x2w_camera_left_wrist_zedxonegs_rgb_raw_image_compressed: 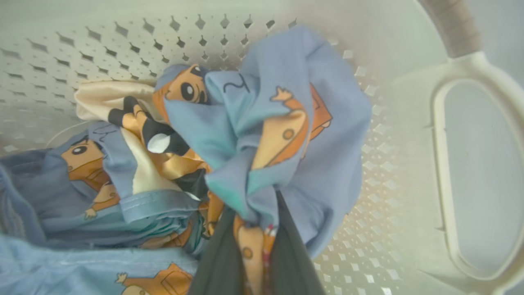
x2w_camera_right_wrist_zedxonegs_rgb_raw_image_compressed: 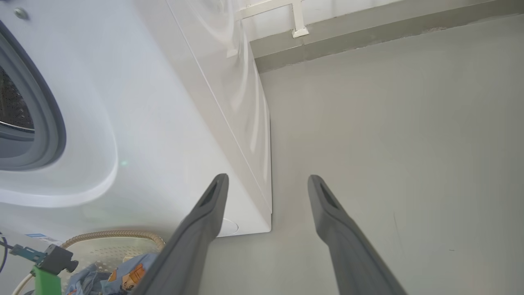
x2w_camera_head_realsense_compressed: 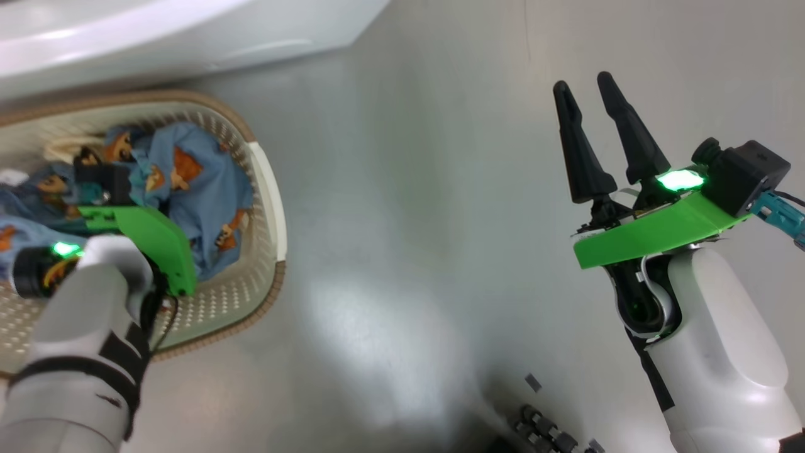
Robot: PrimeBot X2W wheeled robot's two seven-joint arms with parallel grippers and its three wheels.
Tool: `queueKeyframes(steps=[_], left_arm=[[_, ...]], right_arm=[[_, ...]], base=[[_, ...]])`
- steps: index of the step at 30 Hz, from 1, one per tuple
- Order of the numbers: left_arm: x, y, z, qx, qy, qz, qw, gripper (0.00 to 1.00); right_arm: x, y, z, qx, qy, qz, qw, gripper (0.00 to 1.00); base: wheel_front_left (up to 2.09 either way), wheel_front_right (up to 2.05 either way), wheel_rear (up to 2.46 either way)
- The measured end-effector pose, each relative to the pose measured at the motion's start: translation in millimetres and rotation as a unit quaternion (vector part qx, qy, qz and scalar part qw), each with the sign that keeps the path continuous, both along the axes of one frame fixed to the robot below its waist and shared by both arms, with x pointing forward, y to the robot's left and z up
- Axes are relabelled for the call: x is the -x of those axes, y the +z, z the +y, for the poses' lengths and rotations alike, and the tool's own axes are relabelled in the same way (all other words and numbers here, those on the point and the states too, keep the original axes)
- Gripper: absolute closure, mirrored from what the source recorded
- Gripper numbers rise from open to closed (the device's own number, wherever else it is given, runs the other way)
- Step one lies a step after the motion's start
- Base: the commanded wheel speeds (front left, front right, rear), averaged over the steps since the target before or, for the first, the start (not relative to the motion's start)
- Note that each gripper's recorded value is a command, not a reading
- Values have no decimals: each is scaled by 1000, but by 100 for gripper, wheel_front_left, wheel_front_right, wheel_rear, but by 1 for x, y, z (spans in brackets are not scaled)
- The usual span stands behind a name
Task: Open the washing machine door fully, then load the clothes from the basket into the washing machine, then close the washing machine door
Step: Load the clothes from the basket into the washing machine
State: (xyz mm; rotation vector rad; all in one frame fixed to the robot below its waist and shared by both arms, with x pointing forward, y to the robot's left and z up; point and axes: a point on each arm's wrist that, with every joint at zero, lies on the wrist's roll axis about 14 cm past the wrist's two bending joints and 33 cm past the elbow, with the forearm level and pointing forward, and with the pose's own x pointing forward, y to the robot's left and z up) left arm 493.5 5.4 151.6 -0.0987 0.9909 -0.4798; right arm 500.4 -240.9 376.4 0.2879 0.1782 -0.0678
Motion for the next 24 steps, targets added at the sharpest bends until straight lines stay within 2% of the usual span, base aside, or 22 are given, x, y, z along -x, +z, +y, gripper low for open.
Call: queueKeyframes(steps=[9, 16, 24], left_arm=[[2, 57, -2, 51, 44, -63, 996, 100], [9, 94, 4, 70, 68, -94, 991, 100], [9, 150, 14, 106, 105, -154, 977, 100]], right_arm=[[17, 32, -4, 3, -2, -22, 1000, 0], [30, 54, -2, 3, 2, -40, 999, 0], [48, 79, 4, -5, 8, -62, 998, 0]], base=[[0, 0, 0], [0, 0, 0], [0, 0, 0]])
